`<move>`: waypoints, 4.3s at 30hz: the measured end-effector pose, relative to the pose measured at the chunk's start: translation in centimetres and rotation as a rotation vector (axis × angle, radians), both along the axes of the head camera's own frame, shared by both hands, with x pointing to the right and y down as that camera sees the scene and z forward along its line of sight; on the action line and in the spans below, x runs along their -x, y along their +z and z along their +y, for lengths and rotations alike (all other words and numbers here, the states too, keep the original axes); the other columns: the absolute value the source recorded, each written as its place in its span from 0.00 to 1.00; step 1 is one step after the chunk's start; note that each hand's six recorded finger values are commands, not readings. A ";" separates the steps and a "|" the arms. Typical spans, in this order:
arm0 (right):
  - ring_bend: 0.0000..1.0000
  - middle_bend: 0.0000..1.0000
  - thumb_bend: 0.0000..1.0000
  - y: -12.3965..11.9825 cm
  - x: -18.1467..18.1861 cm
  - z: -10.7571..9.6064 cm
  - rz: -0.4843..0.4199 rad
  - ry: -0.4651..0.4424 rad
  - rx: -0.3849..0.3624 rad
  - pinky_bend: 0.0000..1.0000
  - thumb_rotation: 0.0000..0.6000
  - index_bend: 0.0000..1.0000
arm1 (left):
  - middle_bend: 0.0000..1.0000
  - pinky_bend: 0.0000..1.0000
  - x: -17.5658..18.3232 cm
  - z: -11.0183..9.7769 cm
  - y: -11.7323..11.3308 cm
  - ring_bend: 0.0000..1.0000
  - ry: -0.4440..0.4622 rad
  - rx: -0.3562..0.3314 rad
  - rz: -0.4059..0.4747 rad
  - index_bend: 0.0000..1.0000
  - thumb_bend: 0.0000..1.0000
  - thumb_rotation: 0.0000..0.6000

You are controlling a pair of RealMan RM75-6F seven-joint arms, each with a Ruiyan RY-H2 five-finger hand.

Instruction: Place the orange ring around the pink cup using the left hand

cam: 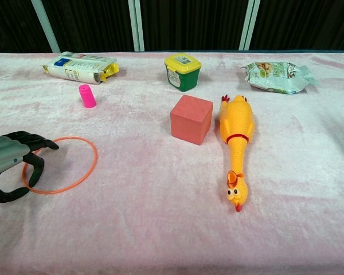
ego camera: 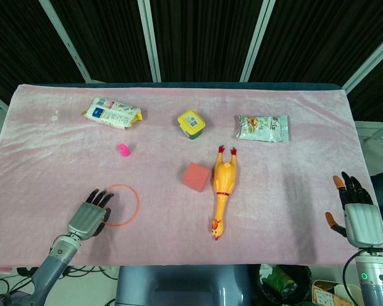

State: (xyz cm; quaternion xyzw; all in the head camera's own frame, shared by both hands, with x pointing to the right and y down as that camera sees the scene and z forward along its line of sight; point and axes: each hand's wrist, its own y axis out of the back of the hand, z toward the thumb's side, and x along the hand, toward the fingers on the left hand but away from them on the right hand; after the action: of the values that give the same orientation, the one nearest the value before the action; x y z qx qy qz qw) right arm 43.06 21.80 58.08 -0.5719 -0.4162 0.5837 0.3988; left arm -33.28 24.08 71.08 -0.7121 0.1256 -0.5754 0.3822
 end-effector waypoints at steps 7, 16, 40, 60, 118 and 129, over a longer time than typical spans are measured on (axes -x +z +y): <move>0.00 0.00 0.23 0.0 0.0 0.0 -0.003 0.000 0.000 0.18 1.00 0.00 | 0.11 0.00 0.2 -0.1 -0.1 0.00 0.005 -0.009 -0.022 0.62 0.46 1.00; 0.00 0.00 0.23 -0.1 0.0 -0.1 -0.005 0.000 -0.003 0.18 1.00 0.00 | 0.15 0.00 0.3 -0.8 -0.5 0.00 -0.023 -0.025 -0.018 0.66 0.46 1.00; 0.00 0.00 0.23 -0.1 -0.2 -0.1 -0.008 0.010 0.001 0.18 1.00 0.00 | 0.21 0.00 1.6 -7.8 -6.9 0.00 -0.271 -0.229 0.216 0.73 0.48 1.00; 0.00 0.00 0.23 0.1 -0.7 -0.1 0.011 0.022 0.008 0.18 1.00 0.00 | 0.20 0.00 -3.1 -18.5 -4.2 0.00 -0.224 -0.248 0.135 0.73 0.48 1.00; 0.00 0.00 0.23 0.0 -1.1 0.2 0.012 0.049 0.011 0.18 1.00 0.00 | 0.05 0.00 0.5 -13.0 -10.4 0.00 -0.237 -0.297 0.144 0.24 0.21 1.00; 0.00 0.00 0.23 0.4 -0.2 0.4 0.012 0.025 0.017 0.18 1.00 0.00 | 0.00 0.00 11.9 -4.1 -17.4 0.00 -0.431 -0.430 0.080 0.16 0.18 1.00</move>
State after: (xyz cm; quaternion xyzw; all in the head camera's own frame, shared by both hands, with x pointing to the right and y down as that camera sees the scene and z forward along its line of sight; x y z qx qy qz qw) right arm 43.26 22.22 58.47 -0.5665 -0.4159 0.5954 0.3892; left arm -45.14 19.93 53.66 -0.5938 0.4077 -0.5750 0.3880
